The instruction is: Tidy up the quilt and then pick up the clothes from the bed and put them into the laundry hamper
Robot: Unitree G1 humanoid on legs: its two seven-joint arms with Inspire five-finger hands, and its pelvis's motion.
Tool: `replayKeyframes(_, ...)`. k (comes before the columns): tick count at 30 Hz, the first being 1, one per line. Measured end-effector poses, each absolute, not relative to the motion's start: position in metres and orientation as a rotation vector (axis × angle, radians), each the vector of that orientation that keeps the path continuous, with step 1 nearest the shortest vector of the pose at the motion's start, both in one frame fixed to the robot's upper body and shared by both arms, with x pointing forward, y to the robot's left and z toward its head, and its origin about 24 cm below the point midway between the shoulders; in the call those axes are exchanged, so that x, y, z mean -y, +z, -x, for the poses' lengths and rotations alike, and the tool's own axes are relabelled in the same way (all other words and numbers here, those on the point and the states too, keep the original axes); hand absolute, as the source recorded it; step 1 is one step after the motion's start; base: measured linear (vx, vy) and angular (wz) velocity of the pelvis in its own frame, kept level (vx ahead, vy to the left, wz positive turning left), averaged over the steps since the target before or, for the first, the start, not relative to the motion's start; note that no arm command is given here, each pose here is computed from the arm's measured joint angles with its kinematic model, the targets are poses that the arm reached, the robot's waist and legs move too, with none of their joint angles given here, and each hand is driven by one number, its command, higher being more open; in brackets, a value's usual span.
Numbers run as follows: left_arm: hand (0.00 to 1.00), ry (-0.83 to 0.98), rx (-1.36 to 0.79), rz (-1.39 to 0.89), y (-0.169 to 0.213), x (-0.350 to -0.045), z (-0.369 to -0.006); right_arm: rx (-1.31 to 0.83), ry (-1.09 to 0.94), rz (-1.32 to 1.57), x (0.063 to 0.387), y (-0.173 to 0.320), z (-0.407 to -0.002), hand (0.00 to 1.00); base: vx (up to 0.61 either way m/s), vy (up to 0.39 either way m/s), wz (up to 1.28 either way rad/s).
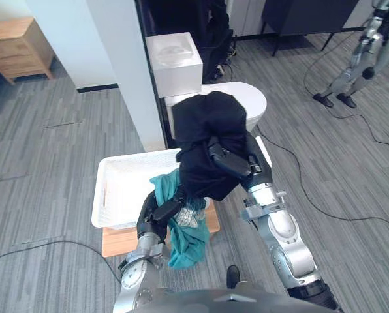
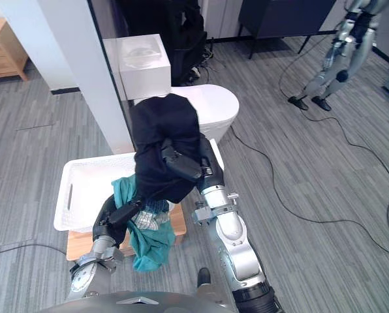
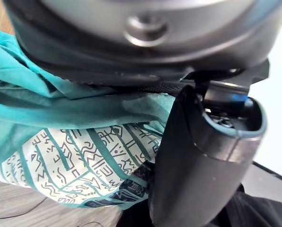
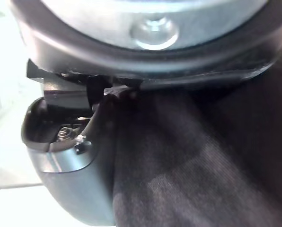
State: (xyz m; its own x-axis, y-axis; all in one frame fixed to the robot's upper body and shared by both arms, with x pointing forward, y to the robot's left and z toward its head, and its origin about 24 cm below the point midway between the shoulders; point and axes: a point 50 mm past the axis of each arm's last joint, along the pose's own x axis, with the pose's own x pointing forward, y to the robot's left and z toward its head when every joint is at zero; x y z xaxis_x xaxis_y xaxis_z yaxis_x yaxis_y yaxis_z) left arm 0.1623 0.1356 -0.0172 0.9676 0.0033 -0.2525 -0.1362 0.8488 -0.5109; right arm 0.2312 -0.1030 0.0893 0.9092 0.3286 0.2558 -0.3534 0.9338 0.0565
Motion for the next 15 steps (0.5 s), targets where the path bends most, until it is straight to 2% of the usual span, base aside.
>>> replayKeyframes(2, 0.00, -0.024, -0.153, 0.594, 0.004, -0.149, -0.161, 0.254, 0.427, -0.036, 0.102, 0.091, -0.237, 0.00, 0.00, 0.078, 0.25)
replayKeyframes(9, 0.00, -0.269, 0.195, 0.623, 0.077, -0.176, -0.171, 0.169, 0.403, 0.094, 0.129, 0.073, -0.253, 0.00, -0.03, 0.034, 0.28)
replayKeyframes(15, 0.00, -0.208, 0.296, 0.587, 0.092, -0.204, -0.173, 0.130, 0.317, 0.188, 0.150, 0.066, -0.268, 0.00, -0.06, 0.009, 0.30)
